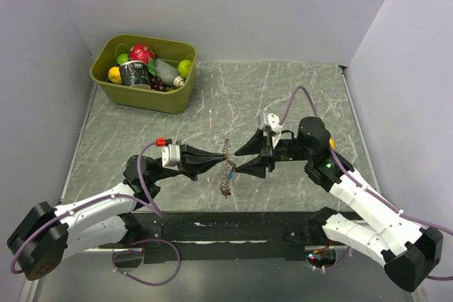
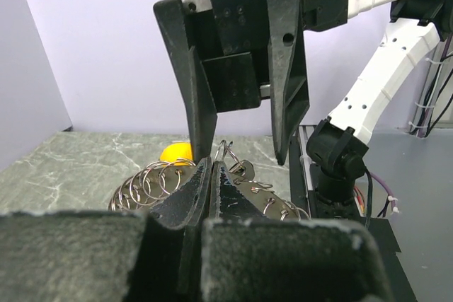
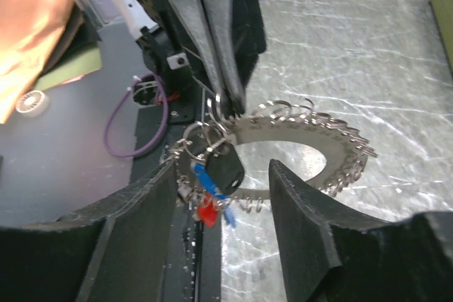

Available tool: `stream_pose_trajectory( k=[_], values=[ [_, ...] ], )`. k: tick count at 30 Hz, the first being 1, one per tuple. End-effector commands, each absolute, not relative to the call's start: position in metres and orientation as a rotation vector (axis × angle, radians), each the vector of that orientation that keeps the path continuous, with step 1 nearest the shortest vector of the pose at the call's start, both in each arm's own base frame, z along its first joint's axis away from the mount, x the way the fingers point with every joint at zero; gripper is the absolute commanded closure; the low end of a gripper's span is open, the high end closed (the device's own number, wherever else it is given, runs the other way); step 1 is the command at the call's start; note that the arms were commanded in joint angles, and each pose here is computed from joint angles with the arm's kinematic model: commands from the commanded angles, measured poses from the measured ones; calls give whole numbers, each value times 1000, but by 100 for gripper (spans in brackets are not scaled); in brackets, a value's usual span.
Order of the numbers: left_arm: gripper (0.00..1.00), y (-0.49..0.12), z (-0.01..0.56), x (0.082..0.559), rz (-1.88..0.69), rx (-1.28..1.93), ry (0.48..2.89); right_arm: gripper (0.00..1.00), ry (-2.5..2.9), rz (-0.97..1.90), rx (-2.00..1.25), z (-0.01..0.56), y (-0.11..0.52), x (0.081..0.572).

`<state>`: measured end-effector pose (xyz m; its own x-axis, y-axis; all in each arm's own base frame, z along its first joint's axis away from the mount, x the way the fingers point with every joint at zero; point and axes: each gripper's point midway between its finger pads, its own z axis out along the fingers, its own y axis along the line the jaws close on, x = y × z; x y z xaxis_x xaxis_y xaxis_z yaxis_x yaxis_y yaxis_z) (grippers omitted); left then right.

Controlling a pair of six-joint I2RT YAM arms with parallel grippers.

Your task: Put the keys on the keyring

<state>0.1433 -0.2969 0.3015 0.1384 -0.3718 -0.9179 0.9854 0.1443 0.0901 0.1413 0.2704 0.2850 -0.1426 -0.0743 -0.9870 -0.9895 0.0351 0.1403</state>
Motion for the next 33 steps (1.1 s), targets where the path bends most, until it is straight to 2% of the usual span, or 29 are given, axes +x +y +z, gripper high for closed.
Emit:
stream_pose_trajectory(
  k=[1,7,10,16,19,33],
  values=[
    [99,-296,333,140,-1181,878,779,42,1308,1289,-1186,304,273,137],
    [99,-297,333,140,-1183,880,777,52,1365,1306,-1177,293,280,147],
    [99,-296,333,141,-1176,876,781,62,1375,1311,-1175,292,282,149],
    [99,-296,330,144,-1160,871,793,92,1394,1289,-1160,289,281,153],
    [99,-297,328,144,-1162,877,797,99,1402,1288,-1159,287,281,153],
    [99,-294,331,144,-1151,865,789,100,1444,1261,-1146,273,279,157]
  ],
)
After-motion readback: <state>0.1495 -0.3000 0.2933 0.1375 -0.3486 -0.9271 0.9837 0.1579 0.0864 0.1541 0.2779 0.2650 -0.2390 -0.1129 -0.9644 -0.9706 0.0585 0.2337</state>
